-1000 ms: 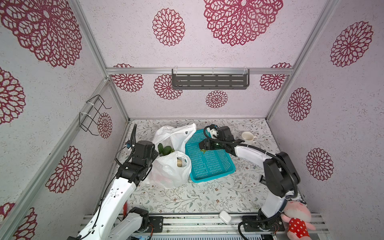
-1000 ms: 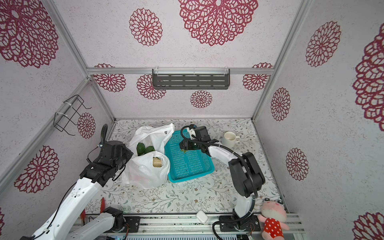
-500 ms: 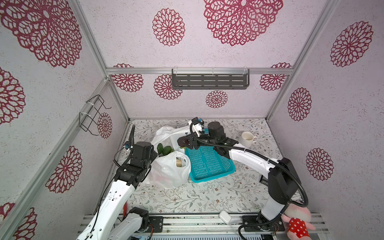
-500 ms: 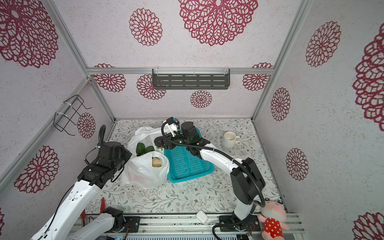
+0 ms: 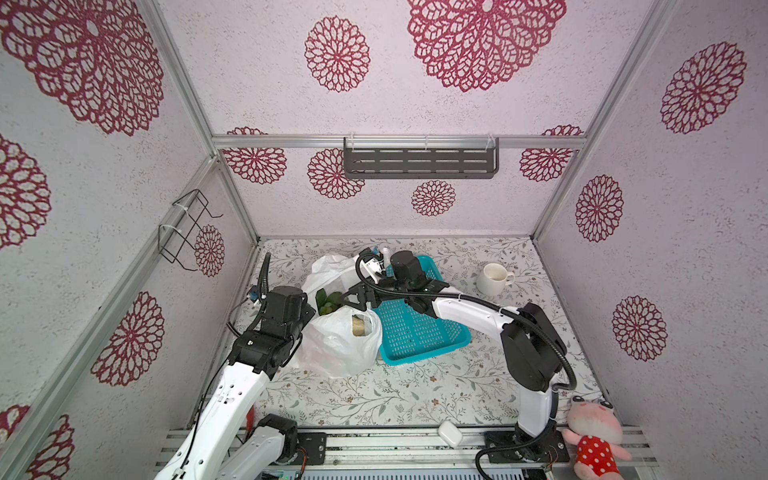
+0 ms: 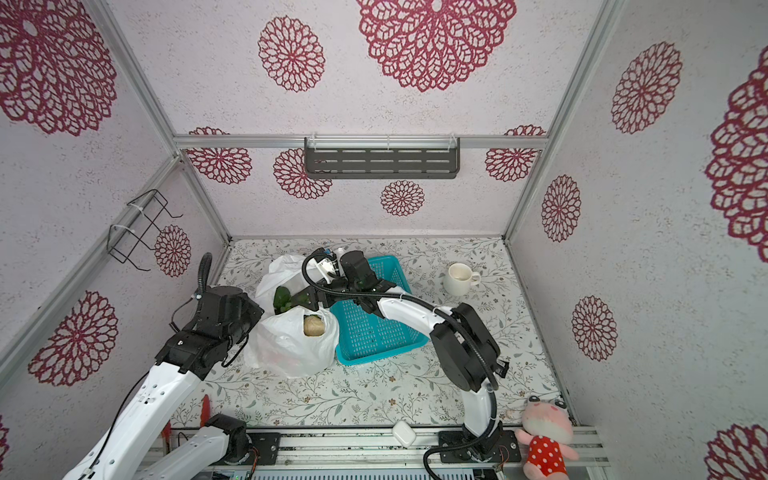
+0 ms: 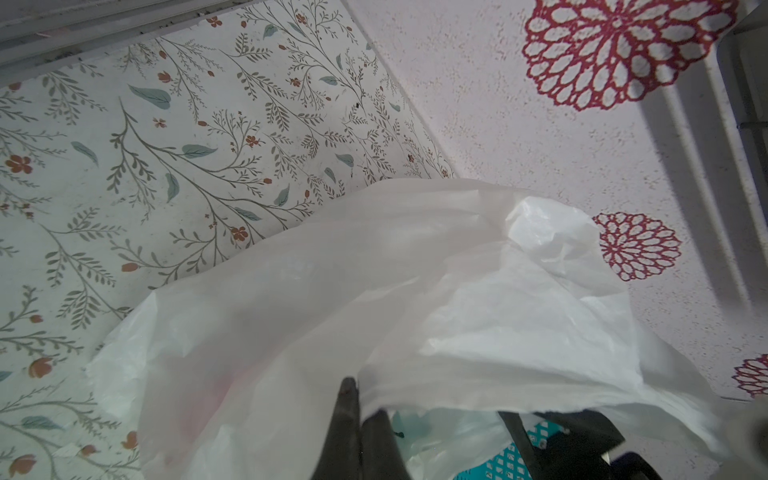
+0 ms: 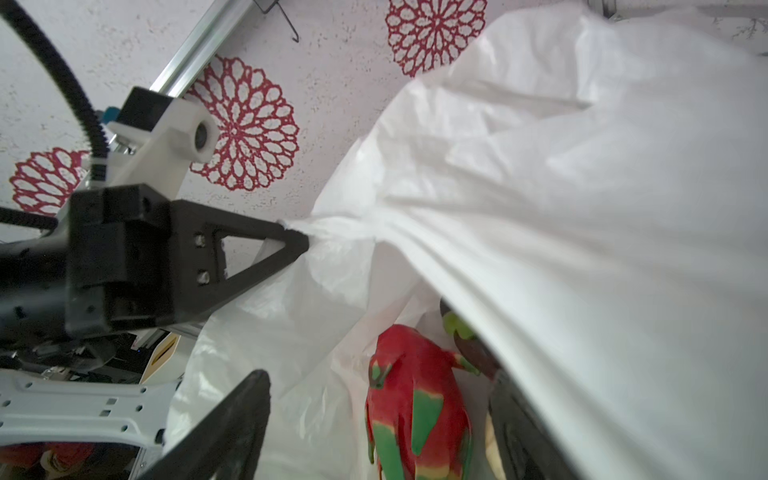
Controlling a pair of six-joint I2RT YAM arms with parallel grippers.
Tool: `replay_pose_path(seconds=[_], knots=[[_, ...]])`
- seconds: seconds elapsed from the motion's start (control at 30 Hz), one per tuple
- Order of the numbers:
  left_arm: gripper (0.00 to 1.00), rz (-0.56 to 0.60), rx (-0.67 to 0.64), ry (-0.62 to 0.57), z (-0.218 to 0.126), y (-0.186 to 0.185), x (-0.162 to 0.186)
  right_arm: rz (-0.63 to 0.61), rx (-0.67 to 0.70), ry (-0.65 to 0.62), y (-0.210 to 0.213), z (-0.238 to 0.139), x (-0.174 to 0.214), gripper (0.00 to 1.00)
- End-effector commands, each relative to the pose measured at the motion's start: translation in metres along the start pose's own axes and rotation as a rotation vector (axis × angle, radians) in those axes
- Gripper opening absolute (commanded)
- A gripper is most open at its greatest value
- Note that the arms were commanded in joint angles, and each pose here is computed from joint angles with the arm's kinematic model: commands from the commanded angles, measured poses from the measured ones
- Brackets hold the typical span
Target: Place the fruits into the plastic bag
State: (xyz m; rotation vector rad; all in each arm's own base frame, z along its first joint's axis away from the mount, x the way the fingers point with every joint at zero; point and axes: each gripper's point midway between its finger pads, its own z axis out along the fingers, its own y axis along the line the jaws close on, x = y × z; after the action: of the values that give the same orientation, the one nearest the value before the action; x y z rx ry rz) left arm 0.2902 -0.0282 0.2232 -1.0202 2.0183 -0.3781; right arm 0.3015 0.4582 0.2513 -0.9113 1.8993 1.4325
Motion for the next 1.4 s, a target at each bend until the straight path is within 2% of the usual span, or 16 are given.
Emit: replay_pose_path(seconds=[0.0,0.13,0.23,0.47,0.6,0.67,0.7,0.73,0.83,0.87,1.07,1.37], knots=[[0.00,-0.009,-0.022,-0.016,0.000,0.003,-0.004,-0.182,0.052,-0.067,0.029,-0.053,-0.034,0.84],[0.00,-0.007,-0.024,-0.014,0.003,0.002,-0.004,-0.218,0.176,0.042,0.018,-0.079,-0.003,0.84],[0.00,0.000,-0.026,-0.009,0.006,-0.001,-0.003,-0.208,0.200,0.112,0.014,-0.084,0.019,0.84],[0.00,0.009,-0.020,0.006,0.012,-0.010,-0.004,-0.180,0.219,0.232,-0.004,-0.048,0.052,0.82],[0.00,0.006,-0.015,0.001,0.009,-0.010,-0.005,-0.156,0.302,0.286,-0.033,-0.030,0.071,0.79],[0.00,0.000,-0.014,-0.002,0.008,-0.008,-0.005,-0.145,0.337,0.314,-0.046,-0.022,0.080,0.74],[0.00,-0.001,-0.015,-0.002,0.008,-0.007,-0.004,-0.141,0.348,0.316,-0.049,-0.019,0.081,0.68],[0.00,-0.001,-0.015,-0.004,0.008,-0.007,-0.004,-0.133,0.359,0.315,-0.052,-0.017,0.082,0.55],[0.00,-0.001,-0.017,-0.007,0.006,-0.006,-0.006,-0.152,0.380,0.253,-0.051,-0.018,0.064,0.10],[0.00,0.001,-0.019,-0.009,0.006,-0.006,-0.006,-0.175,0.387,0.223,-0.048,-0.020,0.054,0.00],[0.00,0.005,-0.022,-0.033,0.002,-0.005,-0.012,-0.294,0.405,0.079,-0.020,-0.033,-0.010,0.00],[0.00,0.032,-0.019,-0.046,0.006,-0.014,-0.027,-0.442,0.331,-0.204,0.049,-0.062,-0.103,0.00]])
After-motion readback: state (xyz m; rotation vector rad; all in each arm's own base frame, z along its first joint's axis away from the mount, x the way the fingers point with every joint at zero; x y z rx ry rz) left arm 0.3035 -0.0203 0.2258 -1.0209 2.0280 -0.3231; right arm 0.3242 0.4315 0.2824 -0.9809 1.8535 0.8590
